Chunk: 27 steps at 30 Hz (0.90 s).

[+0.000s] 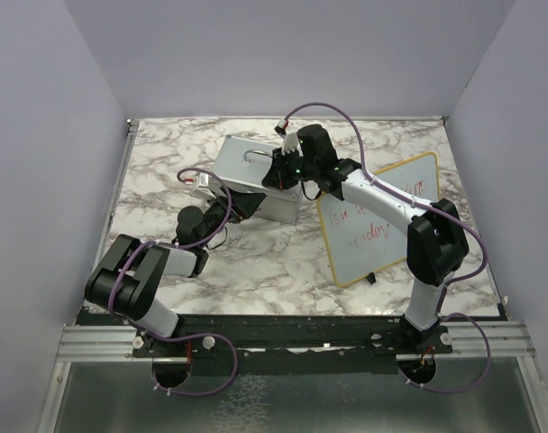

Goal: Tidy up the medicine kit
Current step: Close the medicine box at the center of the board.

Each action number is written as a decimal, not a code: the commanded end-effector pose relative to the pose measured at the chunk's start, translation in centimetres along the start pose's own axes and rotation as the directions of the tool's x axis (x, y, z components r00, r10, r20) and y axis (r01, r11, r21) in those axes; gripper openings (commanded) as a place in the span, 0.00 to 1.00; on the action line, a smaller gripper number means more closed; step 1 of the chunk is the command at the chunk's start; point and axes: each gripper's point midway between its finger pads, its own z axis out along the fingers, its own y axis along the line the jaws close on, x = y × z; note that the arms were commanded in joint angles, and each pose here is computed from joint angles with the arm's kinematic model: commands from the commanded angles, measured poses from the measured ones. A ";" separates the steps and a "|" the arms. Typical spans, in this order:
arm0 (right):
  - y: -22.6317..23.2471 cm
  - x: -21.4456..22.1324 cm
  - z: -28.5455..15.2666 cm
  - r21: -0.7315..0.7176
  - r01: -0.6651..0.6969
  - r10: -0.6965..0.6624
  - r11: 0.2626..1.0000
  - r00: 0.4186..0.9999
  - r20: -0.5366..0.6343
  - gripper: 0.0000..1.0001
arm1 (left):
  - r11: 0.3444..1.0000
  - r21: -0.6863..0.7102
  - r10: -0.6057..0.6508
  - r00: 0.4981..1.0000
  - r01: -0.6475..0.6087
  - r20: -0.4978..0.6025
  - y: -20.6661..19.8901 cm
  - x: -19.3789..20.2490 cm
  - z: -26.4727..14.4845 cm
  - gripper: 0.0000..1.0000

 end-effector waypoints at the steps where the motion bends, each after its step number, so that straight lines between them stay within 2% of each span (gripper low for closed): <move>1: 0.4 0.4 -0.4 -0.007 -0.004 0.004 1.000 1.000 -0.011 0.05 | 0.999 0.019 0.048 0.996 -0.050 0.071 -1.1 -2.0 0.8 0.83; 27: 0.5 0.3 -0.4 -0.006 -0.005 0.005 1.000 1.000 -0.011 0.05 | 0.997 0.010 0.073 0.994 -0.074 0.083 -1.4 -2.4 1.3 0.83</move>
